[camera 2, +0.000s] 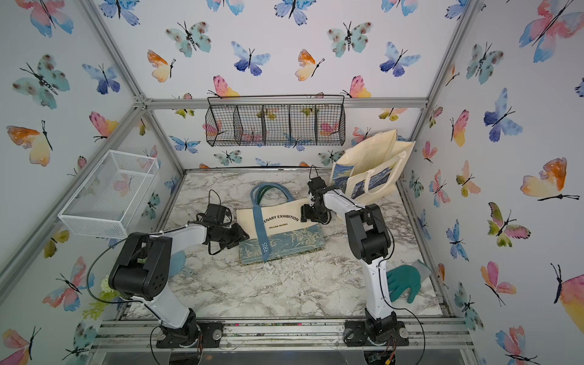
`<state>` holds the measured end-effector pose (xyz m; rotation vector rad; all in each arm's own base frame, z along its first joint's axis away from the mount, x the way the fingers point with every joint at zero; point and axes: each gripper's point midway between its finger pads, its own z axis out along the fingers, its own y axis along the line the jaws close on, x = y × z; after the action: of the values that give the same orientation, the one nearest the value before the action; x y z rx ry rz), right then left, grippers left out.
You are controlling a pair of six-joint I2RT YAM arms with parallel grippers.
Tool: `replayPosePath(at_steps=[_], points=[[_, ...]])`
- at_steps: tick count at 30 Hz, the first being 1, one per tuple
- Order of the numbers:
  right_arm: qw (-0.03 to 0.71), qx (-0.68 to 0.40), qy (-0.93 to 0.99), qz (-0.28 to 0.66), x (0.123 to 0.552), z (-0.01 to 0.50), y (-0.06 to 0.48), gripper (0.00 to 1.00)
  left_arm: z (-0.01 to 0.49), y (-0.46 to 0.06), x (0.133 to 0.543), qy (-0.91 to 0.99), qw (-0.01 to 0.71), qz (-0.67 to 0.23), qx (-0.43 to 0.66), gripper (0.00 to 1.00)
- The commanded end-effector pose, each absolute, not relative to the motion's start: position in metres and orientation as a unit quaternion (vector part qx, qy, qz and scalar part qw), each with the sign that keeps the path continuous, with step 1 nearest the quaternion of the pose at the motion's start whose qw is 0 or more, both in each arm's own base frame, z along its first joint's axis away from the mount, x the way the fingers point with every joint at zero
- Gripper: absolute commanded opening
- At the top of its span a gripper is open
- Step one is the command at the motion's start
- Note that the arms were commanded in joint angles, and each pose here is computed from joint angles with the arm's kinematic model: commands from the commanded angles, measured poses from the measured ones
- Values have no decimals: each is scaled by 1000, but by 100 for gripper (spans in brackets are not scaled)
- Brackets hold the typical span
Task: Put away the canvas bag
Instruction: Move the canvas bag to the center of the board.
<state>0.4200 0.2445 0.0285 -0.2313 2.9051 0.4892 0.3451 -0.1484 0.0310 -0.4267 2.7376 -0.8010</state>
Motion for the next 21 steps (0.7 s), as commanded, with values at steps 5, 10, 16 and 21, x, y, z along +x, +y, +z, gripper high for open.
replayPosePath(at_steps=[5, 10, 16, 21], points=[[14, -89, 954, 286, 362, 40, 293, 67, 56, -187, 361, 920, 141, -354, -90, 41], [11, -90, 953, 288, 352, 43, 290, 67, 58, -191, 373, 919, 142, -358, -86, 42], [0, -91, 953, 290, 340, 37, 286, 67, 62, -193, 380, 917, 147, -360, -85, 42], [-5, -93, 949, 302, 334, 39, 287, 66, 61, -192, 380, 918, 149, -359, -83, 43]])
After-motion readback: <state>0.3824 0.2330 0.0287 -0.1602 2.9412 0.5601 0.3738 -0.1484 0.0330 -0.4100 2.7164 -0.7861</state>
